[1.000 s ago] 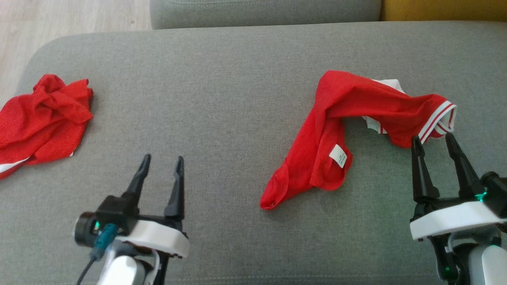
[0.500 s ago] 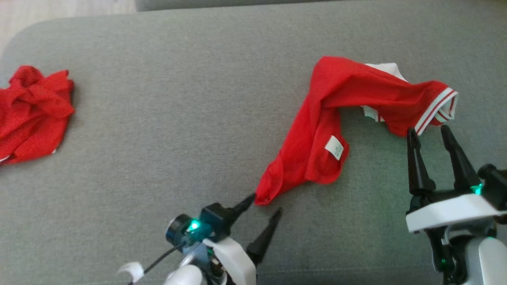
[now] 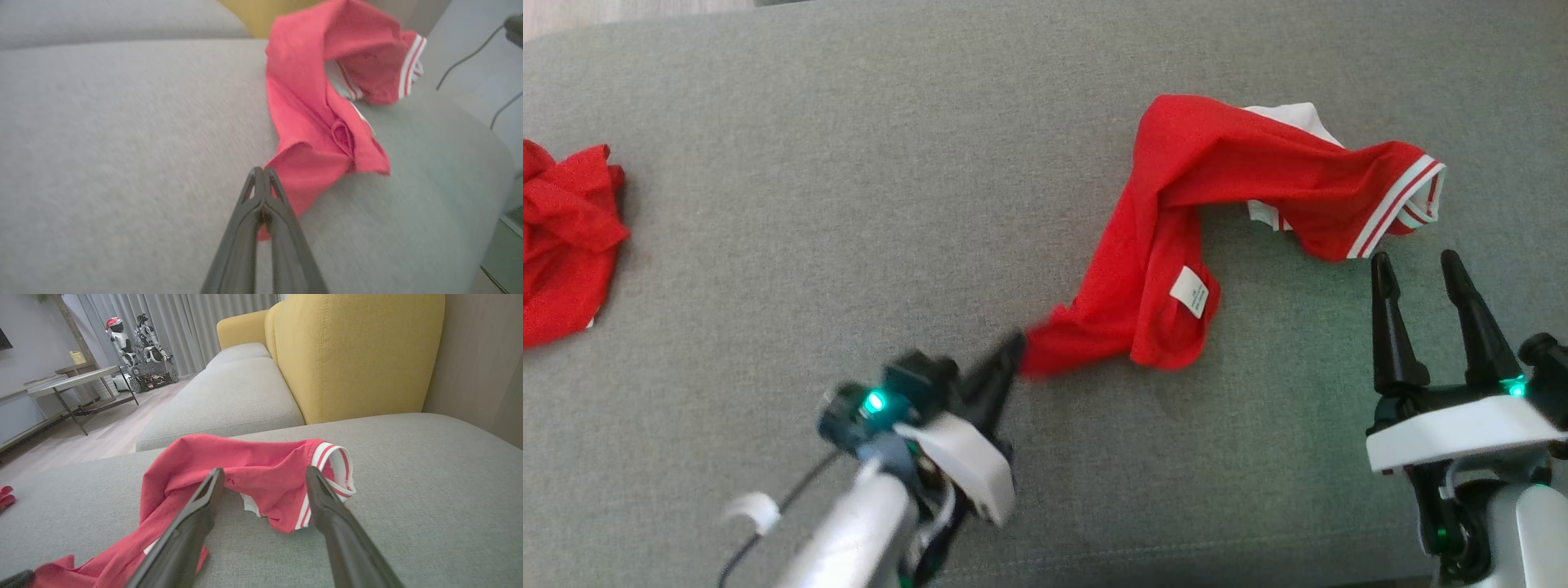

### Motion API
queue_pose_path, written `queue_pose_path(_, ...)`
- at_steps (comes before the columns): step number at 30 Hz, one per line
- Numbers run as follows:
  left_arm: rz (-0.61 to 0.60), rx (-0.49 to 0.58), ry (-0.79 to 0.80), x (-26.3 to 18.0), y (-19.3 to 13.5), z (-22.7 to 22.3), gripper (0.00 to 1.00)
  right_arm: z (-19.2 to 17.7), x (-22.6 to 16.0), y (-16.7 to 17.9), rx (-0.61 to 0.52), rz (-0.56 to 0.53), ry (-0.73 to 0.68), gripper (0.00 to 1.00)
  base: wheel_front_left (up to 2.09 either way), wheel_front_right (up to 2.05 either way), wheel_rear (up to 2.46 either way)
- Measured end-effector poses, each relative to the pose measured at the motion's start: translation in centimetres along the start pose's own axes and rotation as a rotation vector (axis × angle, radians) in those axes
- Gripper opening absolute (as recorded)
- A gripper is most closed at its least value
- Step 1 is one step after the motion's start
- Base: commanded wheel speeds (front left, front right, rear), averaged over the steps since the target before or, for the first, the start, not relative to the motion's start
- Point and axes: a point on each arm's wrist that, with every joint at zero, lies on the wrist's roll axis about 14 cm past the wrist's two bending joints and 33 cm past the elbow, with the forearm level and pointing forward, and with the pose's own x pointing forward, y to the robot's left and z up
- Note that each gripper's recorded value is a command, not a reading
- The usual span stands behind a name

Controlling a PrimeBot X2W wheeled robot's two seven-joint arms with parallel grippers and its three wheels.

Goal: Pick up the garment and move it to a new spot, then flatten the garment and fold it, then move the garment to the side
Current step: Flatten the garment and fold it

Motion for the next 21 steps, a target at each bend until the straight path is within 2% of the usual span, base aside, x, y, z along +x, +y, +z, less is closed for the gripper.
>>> queue_pose_path(5, 0.094, 0.061, -0.199, 0.3, 3.5, 6.3, 0.0, 0.1, 0.1, 0.3, 0.019, 0.009, -0.006, 1.0, 0.0, 0.0, 0.0)
queue_pose_path(6, 0.094, 0.061, -0.199, 0.3, 3.5, 6.3, 0.0, 0.1, 0.1, 0.3, 0.019, 0.009, -0.006, 1.0, 0.0, 0.0, 0.0)
queue_pose_path(7, 0.132, 0.103, -0.278, 0.1, 5.1, 9.2, 0.0, 0.1, 0.1, 0.4, 0.025, 0.014, -0.01, 1.0, 0.0, 0.0, 0.0)
queue_pose_path(11, 0.182, 0.198, -0.408, -0.2, 7.6, 14.8, 0.0, 0.1, 0.2, 0.8, 0.038, 0.025, -0.01, 1.0, 0.0, 0.0, 0.0)
queue_pose_path(17, 0.187, 0.302, -0.594, -0.6, 7.8, 22.7, 0.0, -0.2, 0.2, 1.0, 0.06, 0.029, -0.005, 1.0, 0.0, 0.0, 0.0)
queue_pose_path(21, 0.197, 0.317, -0.666, -1.5, 7.7, 24.9, 0.0, -0.4, 0.2, 1.0, 0.074, 0.031, -0.003, 1.0, 0.0, 0.0, 0.0)
